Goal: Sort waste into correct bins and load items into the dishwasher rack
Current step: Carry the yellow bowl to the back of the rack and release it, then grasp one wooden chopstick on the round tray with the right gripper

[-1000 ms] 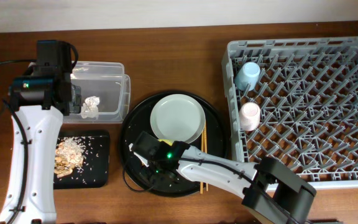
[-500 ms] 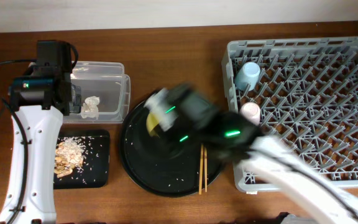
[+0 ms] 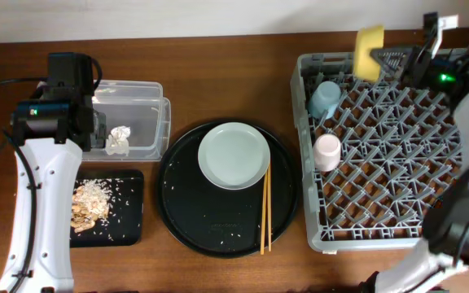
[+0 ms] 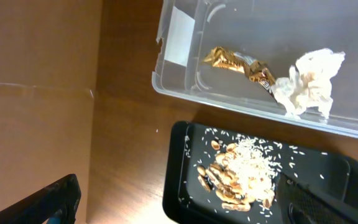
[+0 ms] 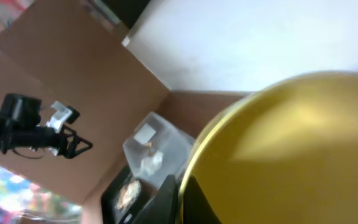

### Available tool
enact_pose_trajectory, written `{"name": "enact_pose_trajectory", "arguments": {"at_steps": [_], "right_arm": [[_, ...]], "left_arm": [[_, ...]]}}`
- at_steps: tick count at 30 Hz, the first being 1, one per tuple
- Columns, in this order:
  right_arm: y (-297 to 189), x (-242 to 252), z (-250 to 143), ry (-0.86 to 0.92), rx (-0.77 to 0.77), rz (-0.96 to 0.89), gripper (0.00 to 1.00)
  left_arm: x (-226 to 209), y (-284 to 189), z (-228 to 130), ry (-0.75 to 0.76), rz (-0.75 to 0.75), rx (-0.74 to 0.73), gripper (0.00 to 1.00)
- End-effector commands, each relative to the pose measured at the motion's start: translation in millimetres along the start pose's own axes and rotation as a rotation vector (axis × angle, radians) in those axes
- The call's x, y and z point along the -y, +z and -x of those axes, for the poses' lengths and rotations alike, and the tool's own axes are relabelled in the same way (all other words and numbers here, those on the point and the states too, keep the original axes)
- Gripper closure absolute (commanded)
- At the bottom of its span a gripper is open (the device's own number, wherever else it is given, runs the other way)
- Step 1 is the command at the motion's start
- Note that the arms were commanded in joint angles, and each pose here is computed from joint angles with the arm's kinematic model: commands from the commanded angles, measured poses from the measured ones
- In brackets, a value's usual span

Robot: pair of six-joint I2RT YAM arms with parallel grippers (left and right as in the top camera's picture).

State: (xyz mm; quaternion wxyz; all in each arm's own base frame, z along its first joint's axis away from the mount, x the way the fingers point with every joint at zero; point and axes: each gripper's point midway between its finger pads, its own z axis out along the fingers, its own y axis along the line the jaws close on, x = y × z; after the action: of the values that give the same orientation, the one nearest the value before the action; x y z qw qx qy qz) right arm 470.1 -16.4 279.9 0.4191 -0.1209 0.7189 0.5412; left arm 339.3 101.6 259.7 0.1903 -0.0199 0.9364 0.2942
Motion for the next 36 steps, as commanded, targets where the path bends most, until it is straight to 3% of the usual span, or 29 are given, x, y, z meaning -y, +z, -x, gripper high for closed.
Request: {"name": "enact_pose_trajectory", "arguments": {"at_steps": [1,9,15,17,19,20,22,32,36], "right_arm": [[-0.5,43.2,-11.7,0.165,-0.006,0.077,0.96],[2.4,104.6,-44.0,0.228,0.002,0.044,0.96],[-43.1,121.5,-42.5,0.329,0.073,-0.025,0.95],[-58.6,125.8,-42.5,0.362,0.098,-0.044,0.81],[-70.1,130.0,-41.9,0.375,0.118,-0.065,0.73],[-77.2,135.0,-41.1,0.377,0.132,-0.094,0.62],[-86.8,142.2,-40.3,0.384,0.152,-0.135,0.56],[-89.1,124.8,-19.8,0.438,0.173,-0.166,0.57],[-73.4,82.1,14.9,0.347,0.189,-0.399,0.57]], "left_arm": [[-7.6,-6.1,1.2,-0.013,0.017,0.017,0.0],[-7.6,-6.1,1.2,-0.013,0.017,0.017,0.01],[-7.6,-6.1,1.2,-0.013,0.017,0.017,0.01],[-7.6,-6.1,1.2,-0.013,0.017,0.017,0.01],[-7.6,-6.1,1.2,-0.013,0.017,0.017,0.01],[-7.6,-6.1,1.2,-0.013,0.017,0.017,0.01],[-7.6,-6.1,1.2,-0.013,0.017,0.017,0.01],[-7.6,-6.1,1.2,-0.013,0.017,0.017,0.01],[-7.6,-6.1,1.2,-0.013,0.017,0.017,0.01]]}}
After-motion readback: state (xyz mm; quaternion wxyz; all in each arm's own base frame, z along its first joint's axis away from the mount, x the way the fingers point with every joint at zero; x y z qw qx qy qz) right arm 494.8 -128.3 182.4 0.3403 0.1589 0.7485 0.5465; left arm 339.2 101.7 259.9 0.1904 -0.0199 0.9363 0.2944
